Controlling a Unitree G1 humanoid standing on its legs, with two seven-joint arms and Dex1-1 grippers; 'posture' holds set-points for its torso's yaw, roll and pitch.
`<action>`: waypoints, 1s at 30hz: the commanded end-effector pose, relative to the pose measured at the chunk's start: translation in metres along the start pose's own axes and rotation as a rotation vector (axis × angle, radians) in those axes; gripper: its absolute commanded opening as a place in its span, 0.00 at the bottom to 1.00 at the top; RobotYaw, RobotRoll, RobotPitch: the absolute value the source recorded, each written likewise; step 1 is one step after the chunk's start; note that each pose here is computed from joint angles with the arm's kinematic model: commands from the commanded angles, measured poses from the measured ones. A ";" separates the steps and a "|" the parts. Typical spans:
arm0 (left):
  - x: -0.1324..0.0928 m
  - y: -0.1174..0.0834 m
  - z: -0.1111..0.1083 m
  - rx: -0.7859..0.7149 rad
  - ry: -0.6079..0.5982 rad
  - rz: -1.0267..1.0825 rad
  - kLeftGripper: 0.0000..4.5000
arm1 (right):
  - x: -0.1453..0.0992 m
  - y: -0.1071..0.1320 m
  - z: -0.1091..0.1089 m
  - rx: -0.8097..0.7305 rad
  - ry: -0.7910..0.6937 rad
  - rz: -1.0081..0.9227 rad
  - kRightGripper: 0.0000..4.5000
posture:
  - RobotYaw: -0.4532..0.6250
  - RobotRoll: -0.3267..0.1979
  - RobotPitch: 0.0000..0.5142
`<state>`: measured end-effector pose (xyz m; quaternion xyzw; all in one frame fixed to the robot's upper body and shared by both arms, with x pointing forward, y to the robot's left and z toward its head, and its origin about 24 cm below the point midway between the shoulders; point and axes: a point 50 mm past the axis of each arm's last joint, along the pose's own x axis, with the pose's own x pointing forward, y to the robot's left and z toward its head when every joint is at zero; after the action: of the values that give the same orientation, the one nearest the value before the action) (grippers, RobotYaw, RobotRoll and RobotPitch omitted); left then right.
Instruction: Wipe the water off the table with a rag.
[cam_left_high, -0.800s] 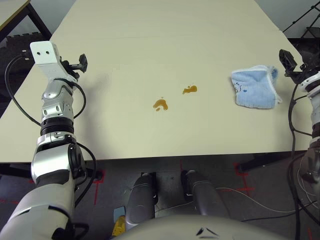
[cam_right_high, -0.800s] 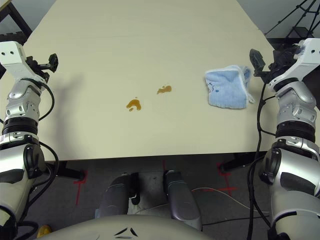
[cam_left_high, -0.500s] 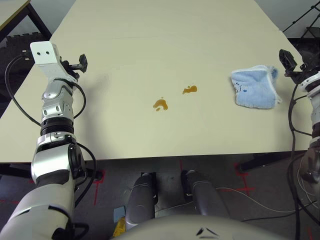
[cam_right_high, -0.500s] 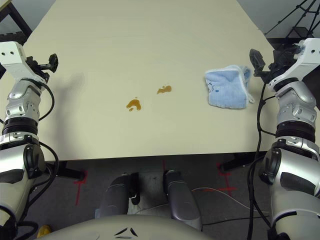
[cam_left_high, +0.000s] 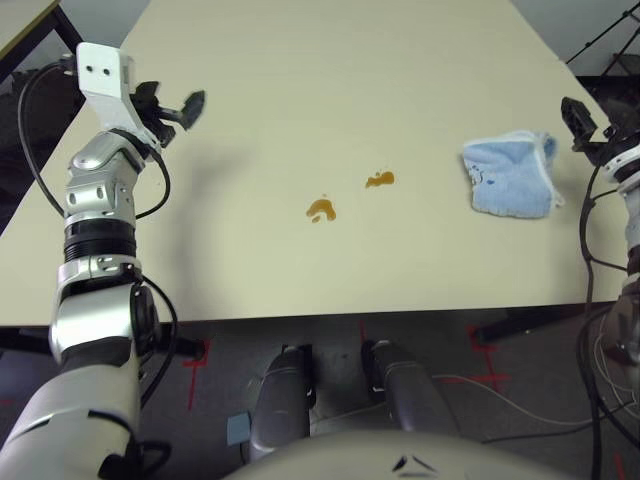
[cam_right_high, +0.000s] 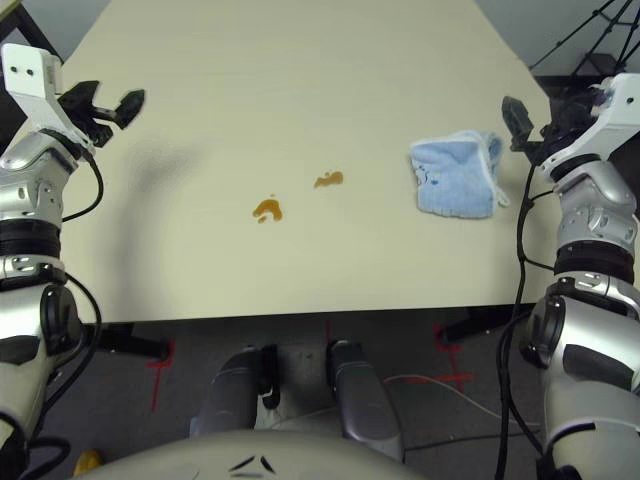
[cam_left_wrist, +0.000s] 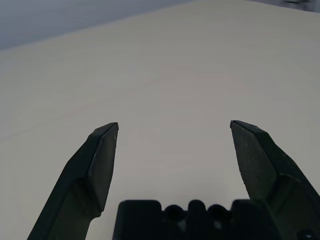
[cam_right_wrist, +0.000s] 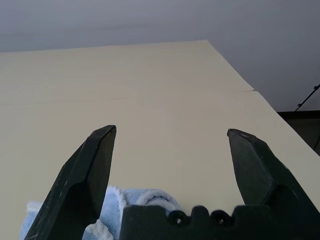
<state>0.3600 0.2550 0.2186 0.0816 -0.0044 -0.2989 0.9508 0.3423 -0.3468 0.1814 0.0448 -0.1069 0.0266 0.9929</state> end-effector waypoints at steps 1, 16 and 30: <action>-0.003 -0.012 -0.002 -0.019 0.080 -0.181 1.00 | 0.001 -0.002 0.008 -0.014 -0.007 -0.003 0.99 | 0.29 0.62 0.31; 0.001 -0.033 -0.009 -0.004 0.116 -0.473 1.00 | -0.004 -0.011 0.014 0.037 0.171 0.060 0.99 | 0.24 0.62 0.28; 0.007 -0.036 -0.012 0.008 0.085 -0.473 1.00 | 0.002 0.006 0.009 0.081 0.632 0.182 0.99 | 0.24 0.62 0.29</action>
<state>0.3444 0.2249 0.2009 0.0898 0.0513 -0.5107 0.8535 0.3432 -0.3390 0.1981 0.0681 0.1723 0.1425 0.9723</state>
